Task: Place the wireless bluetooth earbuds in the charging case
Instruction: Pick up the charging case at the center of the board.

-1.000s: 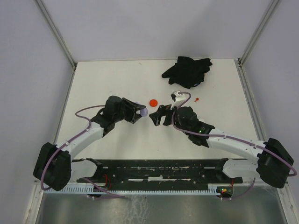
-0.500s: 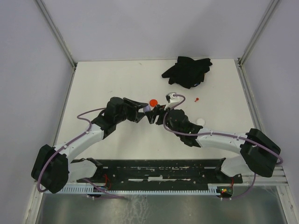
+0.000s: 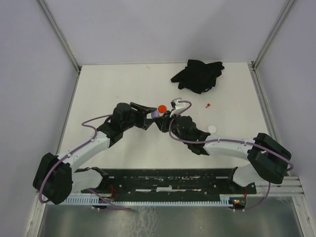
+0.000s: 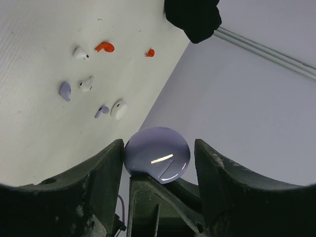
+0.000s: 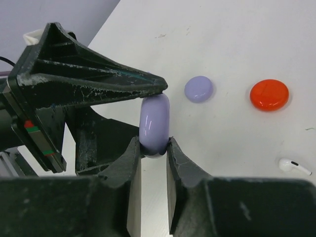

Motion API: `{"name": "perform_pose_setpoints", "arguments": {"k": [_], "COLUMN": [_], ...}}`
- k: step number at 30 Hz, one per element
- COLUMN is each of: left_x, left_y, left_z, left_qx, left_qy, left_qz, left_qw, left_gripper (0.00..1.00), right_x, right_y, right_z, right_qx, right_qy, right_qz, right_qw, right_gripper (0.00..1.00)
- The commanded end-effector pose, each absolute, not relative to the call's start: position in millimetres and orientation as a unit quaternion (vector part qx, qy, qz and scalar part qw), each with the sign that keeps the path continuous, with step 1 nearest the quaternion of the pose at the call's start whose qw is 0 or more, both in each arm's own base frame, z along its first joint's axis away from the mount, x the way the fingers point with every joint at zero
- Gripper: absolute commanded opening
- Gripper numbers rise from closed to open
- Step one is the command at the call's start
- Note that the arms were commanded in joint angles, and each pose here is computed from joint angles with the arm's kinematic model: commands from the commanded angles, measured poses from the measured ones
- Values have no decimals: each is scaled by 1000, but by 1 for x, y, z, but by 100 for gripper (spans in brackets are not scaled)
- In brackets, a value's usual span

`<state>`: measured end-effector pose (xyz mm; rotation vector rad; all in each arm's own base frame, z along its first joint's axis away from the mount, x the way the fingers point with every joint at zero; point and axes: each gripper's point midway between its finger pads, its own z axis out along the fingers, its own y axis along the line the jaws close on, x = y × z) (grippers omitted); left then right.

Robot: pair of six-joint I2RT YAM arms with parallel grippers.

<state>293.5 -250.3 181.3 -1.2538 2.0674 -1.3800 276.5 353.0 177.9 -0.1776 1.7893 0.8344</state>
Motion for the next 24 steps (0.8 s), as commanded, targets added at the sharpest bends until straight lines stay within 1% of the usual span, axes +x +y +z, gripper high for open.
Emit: {"name": "perform_pose_setpoints", "arguments": {"k": [1,6,8,13,18,21,24], "left_x": [292,289,287,282,272,259,246], "left_y": [-256,-255,-253,-244,-238,-246,-252], "left_z": [207,219,225,239,268,282,291], "left_qx": [-397,-326,-284,-152,2,119,221], "left_qy": [724,733,740,772,756,736,712], "left_qz": [-524,-536,-533,-483,-447,-439,-427], "left_qw": [208,264,295,386,478,502,511], "left_gripper": [69,86,90,94,95,94,93], "right_x": [275,268,267,270,266,260,255], "right_y": [364,359,355,332,314,312,313], "right_z": [216,228,232,241,256,270,279], "right_qx": [-103,-145,-163,-198,-239,-285,-323], "right_qy": [724,719,721,726,723,715,706], "right_qz": [376,375,376,384,413,418,420], "right_qw": [569,567,559,535,500,483,470], "right_gripper": [18,14,13,13,13,12,7]}}
